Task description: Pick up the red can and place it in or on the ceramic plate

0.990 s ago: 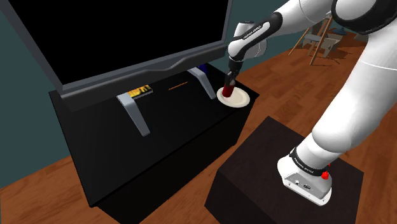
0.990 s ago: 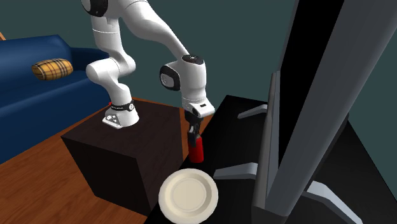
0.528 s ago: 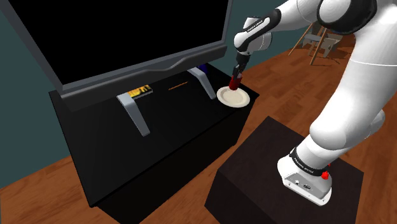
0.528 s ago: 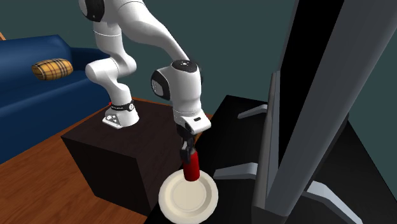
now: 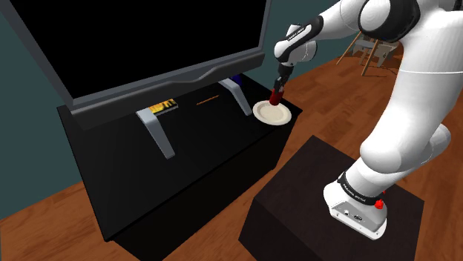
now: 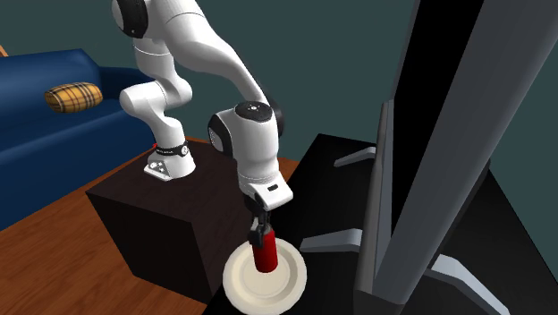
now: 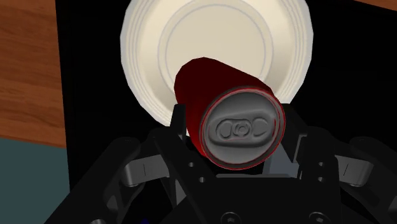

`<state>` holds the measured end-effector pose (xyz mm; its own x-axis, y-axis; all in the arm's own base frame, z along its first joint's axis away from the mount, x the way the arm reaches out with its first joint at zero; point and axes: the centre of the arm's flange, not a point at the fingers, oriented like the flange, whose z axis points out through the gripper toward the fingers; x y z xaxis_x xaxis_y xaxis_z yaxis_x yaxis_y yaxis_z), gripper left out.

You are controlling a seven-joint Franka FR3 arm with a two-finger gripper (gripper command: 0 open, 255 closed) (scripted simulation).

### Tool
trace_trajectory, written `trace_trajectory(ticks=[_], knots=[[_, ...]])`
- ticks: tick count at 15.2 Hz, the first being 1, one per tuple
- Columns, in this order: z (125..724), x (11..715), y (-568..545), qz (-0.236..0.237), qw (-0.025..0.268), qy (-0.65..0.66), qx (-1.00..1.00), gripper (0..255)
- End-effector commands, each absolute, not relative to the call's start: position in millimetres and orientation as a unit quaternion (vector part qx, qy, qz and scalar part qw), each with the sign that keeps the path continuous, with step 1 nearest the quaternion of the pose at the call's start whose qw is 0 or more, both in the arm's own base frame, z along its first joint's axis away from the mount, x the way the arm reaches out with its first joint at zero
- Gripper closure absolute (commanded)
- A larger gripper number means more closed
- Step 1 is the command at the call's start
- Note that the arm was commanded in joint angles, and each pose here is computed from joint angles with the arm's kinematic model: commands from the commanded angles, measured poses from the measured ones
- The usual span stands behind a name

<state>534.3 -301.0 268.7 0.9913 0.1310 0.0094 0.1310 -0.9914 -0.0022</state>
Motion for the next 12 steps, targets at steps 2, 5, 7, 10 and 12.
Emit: trace_trajectory(ticks=[2,5,7,10,12], knots=[[253.3,534.1,-301.1,-0.005,0.001,-0.066,-0.998,255],[237.4,534.1,-301.1,-0.005,0.001,-0.066,-0.998,255],[226.9,534.1,-301.1,-0.005,0.001,-0.066,-0.998,255],[211.0,534.0,-301.1,-0.005,0.001,-0.066,-0.998,255],[197.0,534.1,-301.1,-0.005,0.001,-0.066,-0.998,255]])
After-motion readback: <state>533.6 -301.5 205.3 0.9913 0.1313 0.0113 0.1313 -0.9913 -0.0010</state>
